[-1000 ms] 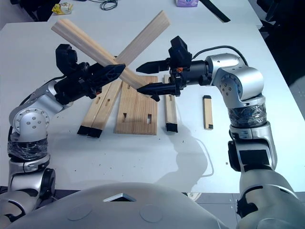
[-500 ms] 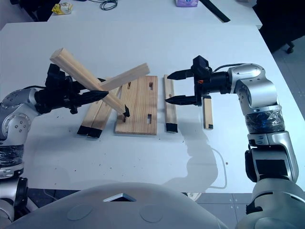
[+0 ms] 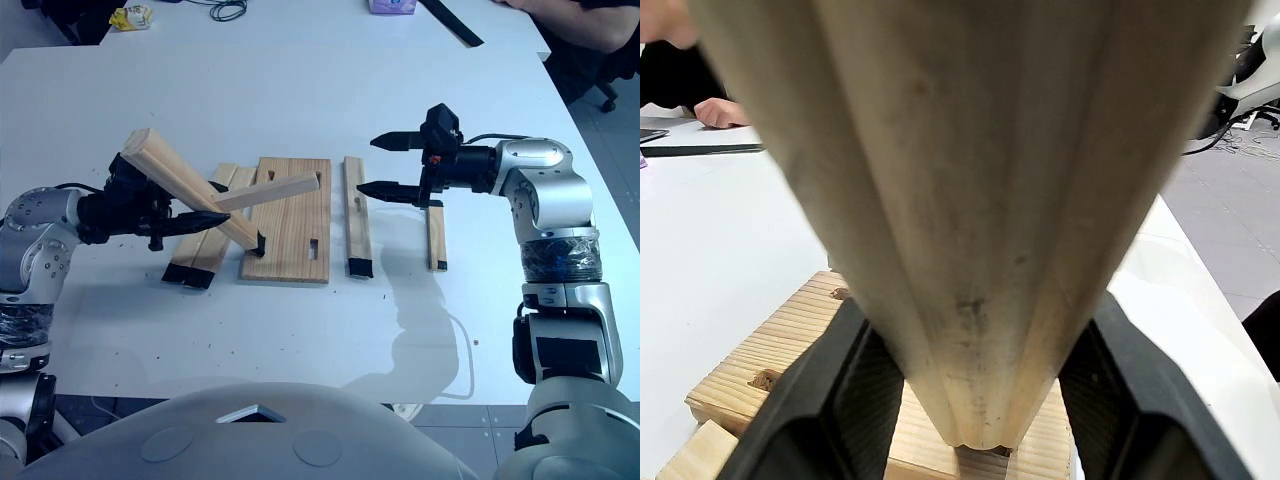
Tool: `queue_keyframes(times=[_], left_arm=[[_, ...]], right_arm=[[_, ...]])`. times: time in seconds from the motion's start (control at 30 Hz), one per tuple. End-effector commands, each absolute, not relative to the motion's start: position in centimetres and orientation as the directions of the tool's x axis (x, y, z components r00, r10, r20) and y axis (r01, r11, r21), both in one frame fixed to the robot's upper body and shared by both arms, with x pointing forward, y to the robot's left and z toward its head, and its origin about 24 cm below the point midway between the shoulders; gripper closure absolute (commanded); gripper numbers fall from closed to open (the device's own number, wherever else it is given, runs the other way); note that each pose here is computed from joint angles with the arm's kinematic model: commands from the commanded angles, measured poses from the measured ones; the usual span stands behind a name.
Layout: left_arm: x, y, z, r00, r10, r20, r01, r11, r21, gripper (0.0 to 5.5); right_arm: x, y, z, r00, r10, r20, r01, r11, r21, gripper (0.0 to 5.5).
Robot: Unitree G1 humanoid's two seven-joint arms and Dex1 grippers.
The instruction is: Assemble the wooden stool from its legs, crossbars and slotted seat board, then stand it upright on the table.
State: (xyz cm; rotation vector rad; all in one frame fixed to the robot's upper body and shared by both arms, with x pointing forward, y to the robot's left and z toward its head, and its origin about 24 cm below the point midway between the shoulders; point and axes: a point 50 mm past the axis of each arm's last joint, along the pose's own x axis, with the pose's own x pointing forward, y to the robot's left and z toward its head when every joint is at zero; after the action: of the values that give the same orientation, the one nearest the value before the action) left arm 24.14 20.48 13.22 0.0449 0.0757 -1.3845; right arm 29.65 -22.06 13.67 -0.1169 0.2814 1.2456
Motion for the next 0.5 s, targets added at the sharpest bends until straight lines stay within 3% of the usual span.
queue_keyframes(times=[0.03, 0.5], left_arm=[[24.3, 20.9, 13.4, 0.164, -0.978, -0.128, 0.986, 0.162, 0.025, 3.43], [24.2, 20.6, 11.6, 0.086, -0.974, -0.209, 0.996, 0.084, 0.02, 3.43]], right_arm=[[29.5, -22.3, 13.5, 0.308, 0.914, -0.264, -0.939, 0.337, 0.069, 0.46], [29.5, -21.6, 13.2, 0.296, 0.921, -0.253, -0.942, 0.326, 0.084, 0.46]])
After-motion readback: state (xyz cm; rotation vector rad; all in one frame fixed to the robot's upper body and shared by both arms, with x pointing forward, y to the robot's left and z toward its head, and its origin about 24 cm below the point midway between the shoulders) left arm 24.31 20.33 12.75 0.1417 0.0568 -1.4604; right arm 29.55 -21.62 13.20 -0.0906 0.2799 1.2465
